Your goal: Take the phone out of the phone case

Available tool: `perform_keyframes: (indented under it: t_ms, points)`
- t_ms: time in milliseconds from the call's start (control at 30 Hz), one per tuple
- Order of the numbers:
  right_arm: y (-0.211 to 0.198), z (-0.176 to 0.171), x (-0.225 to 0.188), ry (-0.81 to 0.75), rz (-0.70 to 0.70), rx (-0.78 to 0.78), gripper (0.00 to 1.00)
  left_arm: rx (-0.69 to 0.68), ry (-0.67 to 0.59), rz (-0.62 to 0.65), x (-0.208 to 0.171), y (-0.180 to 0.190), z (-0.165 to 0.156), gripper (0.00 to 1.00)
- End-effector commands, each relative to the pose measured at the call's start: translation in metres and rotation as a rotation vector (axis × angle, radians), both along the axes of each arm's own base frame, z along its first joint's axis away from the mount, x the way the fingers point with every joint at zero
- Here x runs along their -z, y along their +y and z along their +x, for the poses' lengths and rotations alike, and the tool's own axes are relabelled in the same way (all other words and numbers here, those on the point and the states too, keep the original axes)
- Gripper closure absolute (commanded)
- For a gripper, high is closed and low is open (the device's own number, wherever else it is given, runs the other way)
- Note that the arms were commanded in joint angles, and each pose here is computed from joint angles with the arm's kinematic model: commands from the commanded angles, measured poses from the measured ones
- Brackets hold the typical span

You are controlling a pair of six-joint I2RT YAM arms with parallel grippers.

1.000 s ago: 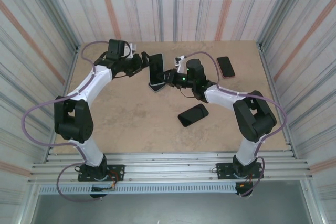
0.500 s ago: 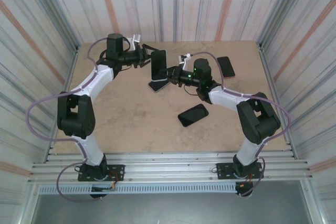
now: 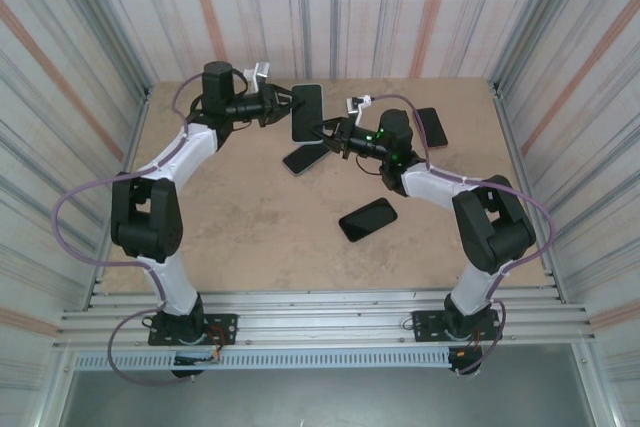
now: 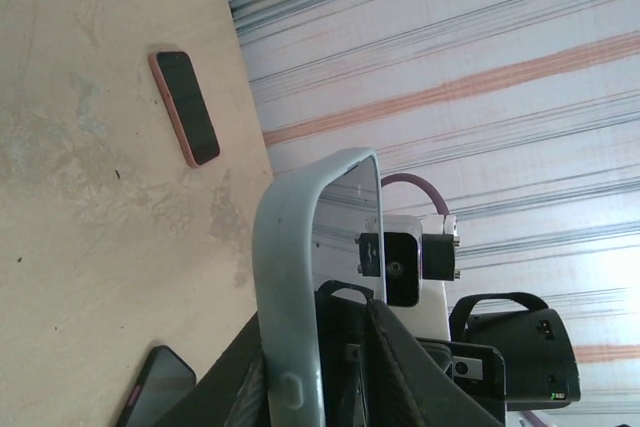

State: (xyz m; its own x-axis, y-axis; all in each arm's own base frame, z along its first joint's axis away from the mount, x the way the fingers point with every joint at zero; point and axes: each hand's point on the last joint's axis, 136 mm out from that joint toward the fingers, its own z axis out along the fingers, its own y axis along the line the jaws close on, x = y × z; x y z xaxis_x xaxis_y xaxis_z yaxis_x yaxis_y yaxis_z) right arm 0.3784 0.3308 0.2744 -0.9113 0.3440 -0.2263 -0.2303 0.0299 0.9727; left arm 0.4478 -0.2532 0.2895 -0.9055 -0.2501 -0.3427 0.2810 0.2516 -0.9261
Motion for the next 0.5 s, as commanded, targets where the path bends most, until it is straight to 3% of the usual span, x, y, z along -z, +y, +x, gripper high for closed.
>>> perform_keyframes:
  t_ms: [0,167,300,467]
  points:
    - [0.0052,-0.0022,-0.0253,-0.039,0.052,-0.051,0.91,0.077,-0.051,-0.050,-0.0193,-0.0106,-0.0074,0.78]
    - [0.0087,-0.0018,-0.0276,-0.030,0.065,-0.078,0.91,0.085,-0.056,-0.065,-0.0233,-0.0129,-0.0041,0.83]
    - [0.0097,-0.0008,-0.0266,-0.028,0.066,-0.082,0.90,0.103,-0.046,-0.083,-0.0235,-0.0173,-0.0037,0.95]
    - [0.0066,0.0013,-0.0283,-0.039,0.070,-0.070,0.81,0.090,-0.034,-0.091,-0.0235,-0.0165,-0.0016,1.00]
